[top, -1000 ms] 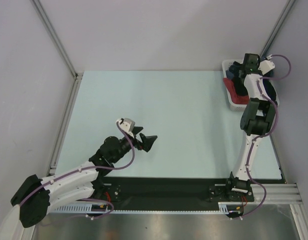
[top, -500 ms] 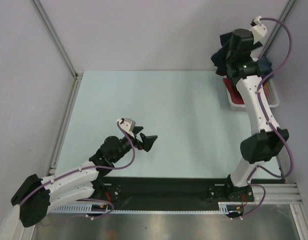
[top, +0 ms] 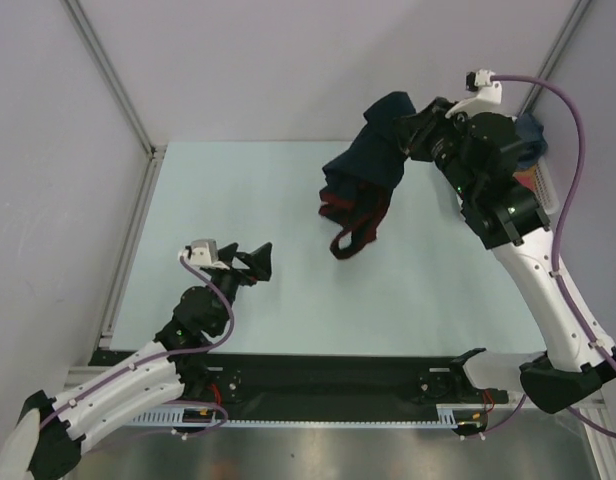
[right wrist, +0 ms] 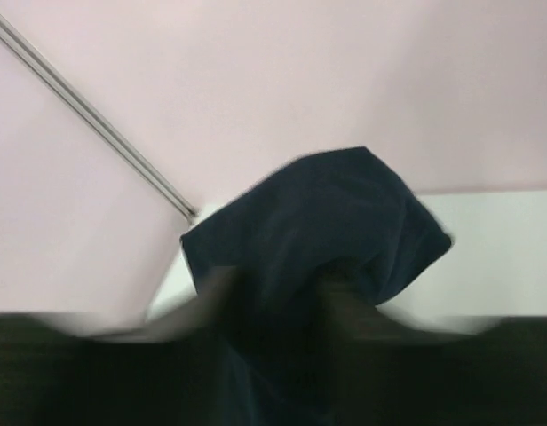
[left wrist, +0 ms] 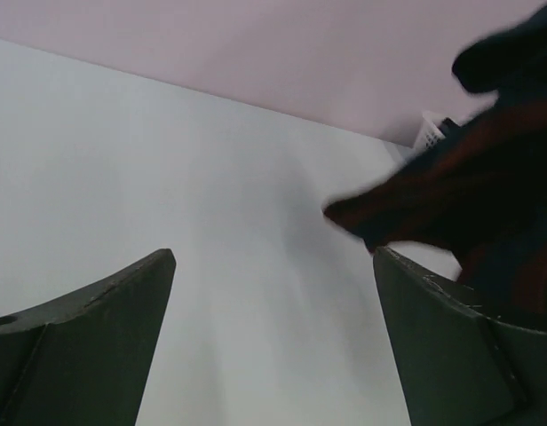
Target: Fold and stack the tank tops
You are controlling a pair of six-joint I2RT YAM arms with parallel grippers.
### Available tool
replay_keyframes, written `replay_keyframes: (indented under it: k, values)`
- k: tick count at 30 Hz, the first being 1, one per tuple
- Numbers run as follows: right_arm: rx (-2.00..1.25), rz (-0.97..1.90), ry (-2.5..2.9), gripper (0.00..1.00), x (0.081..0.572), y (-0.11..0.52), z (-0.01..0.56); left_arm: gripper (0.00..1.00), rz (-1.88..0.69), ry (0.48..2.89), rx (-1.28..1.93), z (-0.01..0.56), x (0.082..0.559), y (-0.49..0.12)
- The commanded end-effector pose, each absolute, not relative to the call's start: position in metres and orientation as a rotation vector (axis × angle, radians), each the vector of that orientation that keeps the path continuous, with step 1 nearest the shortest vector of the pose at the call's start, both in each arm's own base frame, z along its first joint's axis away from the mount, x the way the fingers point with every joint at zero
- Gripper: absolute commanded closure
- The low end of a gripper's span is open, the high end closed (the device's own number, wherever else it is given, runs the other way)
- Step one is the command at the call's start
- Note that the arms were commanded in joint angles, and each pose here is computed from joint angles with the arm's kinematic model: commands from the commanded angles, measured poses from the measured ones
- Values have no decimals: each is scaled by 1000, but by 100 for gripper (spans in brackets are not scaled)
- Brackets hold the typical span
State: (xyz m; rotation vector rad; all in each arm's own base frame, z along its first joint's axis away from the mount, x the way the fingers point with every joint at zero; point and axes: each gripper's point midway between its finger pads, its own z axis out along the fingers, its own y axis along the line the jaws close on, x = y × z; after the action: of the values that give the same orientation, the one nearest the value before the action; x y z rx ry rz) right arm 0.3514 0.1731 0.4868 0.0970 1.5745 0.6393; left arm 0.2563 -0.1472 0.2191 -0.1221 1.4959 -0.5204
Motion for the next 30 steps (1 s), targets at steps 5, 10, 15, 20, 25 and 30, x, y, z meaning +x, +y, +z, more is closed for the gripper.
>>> replay_keyframes:
  k: [5, 10, 15, 20, 25, 30]
  values:
    - [102, 412, 1825, 0, 396, 168, 383, 0, -399, 1530, -264, 203, 263, -121]
    - [16, 387, 2078, 25, 374, 177, 287, 0, -416, 1610, -142, 197, 269, -147]
    - [44, 358, 2176, 33, 338, 159, 217, 0, -442, 1701, -22, 192, 275, -176]
    - [-113, 529, 2261, 27, 313, 187, 169, 0, -452, 1738, 8, 183, 277, -186]
    - [-270, 466, 2336, 28, 323, 226, 149, 0, -387, 1738, -83, 183, 280, -169]
    - [-451, 307, 2332, 28, 330, 264, 139, 0, -229, 1692, -460, 171, 278, -107]
